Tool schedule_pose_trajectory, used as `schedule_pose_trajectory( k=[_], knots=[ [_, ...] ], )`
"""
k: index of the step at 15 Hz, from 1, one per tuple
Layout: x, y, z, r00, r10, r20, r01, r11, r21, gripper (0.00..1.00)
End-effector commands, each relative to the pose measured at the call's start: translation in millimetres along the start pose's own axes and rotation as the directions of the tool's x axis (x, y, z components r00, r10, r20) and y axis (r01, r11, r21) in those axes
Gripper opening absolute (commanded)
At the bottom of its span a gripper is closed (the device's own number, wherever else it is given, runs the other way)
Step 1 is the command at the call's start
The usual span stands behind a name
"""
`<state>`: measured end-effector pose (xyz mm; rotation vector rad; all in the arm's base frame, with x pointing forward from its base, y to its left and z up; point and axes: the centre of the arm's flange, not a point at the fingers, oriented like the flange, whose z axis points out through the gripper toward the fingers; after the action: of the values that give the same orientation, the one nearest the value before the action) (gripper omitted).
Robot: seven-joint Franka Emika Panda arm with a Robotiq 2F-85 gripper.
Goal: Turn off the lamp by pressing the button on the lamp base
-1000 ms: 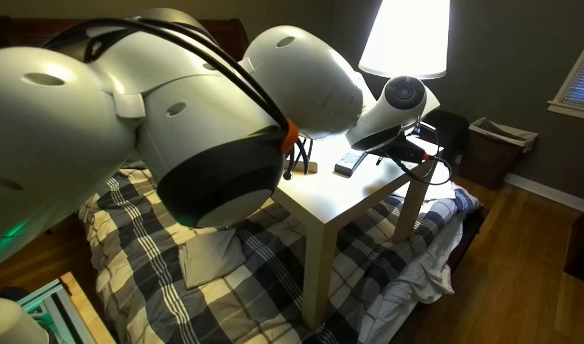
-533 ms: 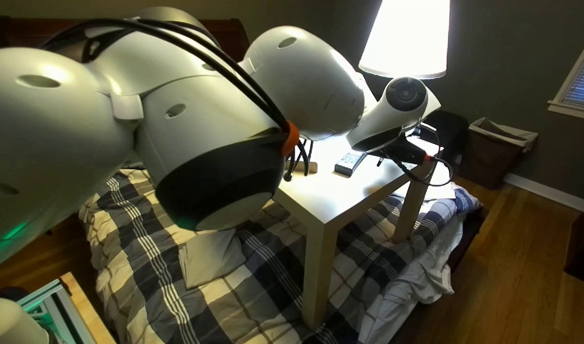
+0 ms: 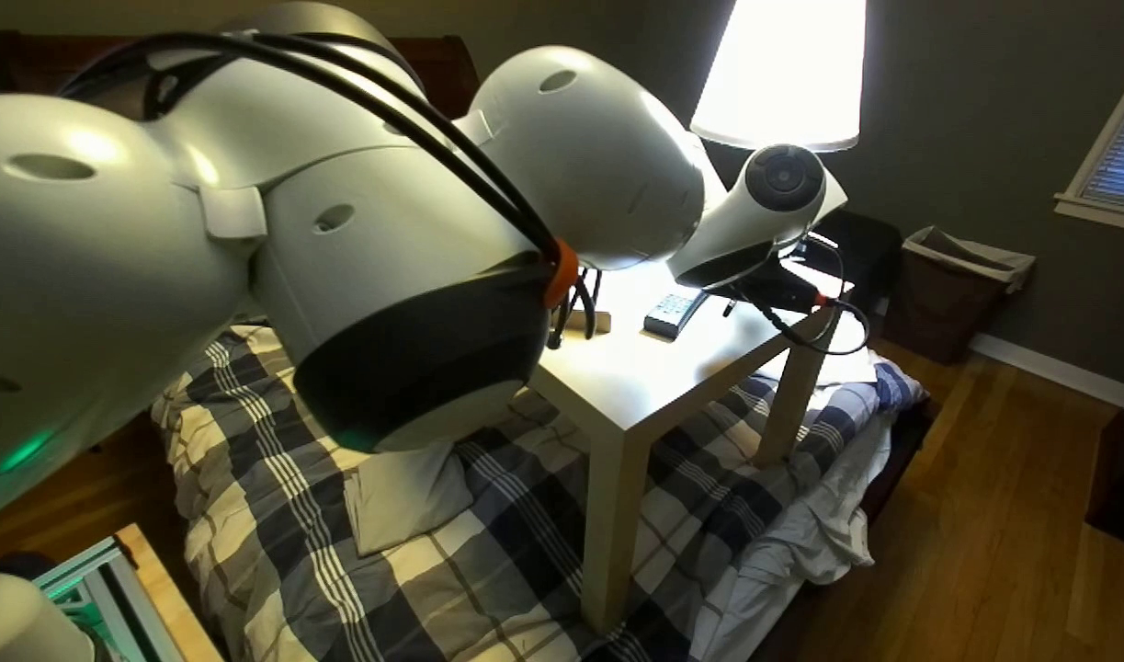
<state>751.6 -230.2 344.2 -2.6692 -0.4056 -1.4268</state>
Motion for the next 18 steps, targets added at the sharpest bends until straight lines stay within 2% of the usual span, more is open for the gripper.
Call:
schedule_pose_trajectory(
  k=[1, 5, 18],
  knots=[
    [-10.5, -0.3, -7.6, 1.0, -0.01, 0.023, 0.009, 0.999, 0.036, 0.0],
    [-13.2, 1.6, -5.5, 0.999, -0.025, 0.022, 0.024, 1.0, 0.019, 0.0],
    [-26.7, 0.9, 6.3, 0.998, -0.003, 0.065, 0.0, 0.999, 0.044, 0.0]
  ],
)
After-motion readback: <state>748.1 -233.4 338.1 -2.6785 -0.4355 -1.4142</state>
